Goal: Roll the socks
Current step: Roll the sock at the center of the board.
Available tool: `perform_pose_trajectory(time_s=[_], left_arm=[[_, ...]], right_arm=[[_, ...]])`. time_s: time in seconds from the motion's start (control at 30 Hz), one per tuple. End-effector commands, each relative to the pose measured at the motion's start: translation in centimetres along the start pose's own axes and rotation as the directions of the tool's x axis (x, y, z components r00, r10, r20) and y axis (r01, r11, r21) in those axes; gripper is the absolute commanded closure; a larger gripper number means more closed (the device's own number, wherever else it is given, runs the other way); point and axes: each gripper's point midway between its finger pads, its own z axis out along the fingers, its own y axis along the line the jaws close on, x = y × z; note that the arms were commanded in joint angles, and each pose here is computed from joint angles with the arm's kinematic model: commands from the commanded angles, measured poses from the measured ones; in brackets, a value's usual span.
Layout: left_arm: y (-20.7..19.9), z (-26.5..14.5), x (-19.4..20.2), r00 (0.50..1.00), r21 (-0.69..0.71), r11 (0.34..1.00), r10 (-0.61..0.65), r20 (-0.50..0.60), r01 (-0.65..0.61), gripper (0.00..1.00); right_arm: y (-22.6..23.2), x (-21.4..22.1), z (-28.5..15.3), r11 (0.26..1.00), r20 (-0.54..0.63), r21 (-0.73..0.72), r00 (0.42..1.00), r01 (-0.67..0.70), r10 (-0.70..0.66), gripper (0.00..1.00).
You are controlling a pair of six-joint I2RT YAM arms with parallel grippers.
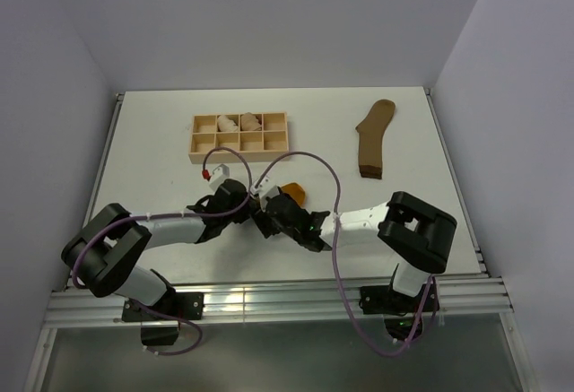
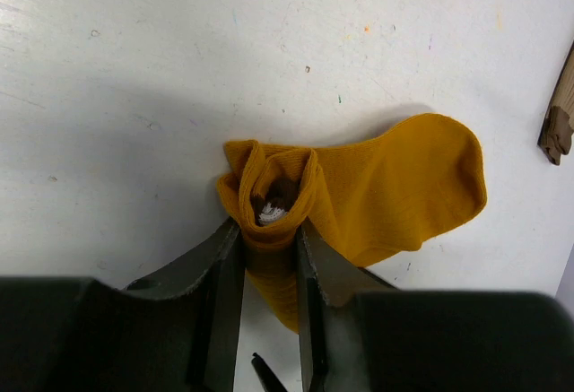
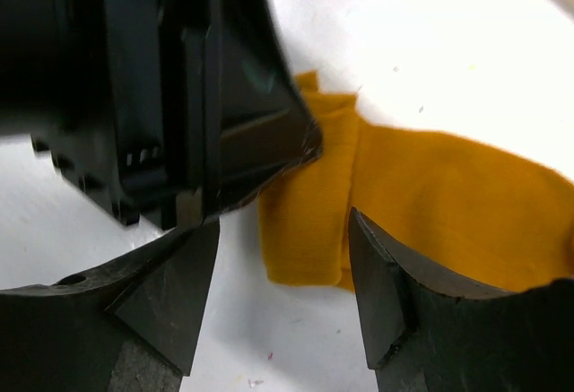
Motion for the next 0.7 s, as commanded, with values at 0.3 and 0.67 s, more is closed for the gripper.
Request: perform_pose_trajectory(time_s=[0.3, 0.67], left_arm=[[0.5, -0.5, 1.7, 0.997, -0.012, 0.999, 0.033, -0.073, -0.034, 0.88], [0.5, -0.3, 2.7, 0.992, -0.021, 0.999, 0.031, -0.126, -0.034, 0.92]], right_arm=[[0.3, 0.6, -3.2, 0.996, 0.148, -0.085, 0.988, -0.035, 0.047, 0.34], [-0.3, -2.4, -5.0, 0.999, 0.261, 0.023, 0.964, 0.040, -0.045, 0.34]])
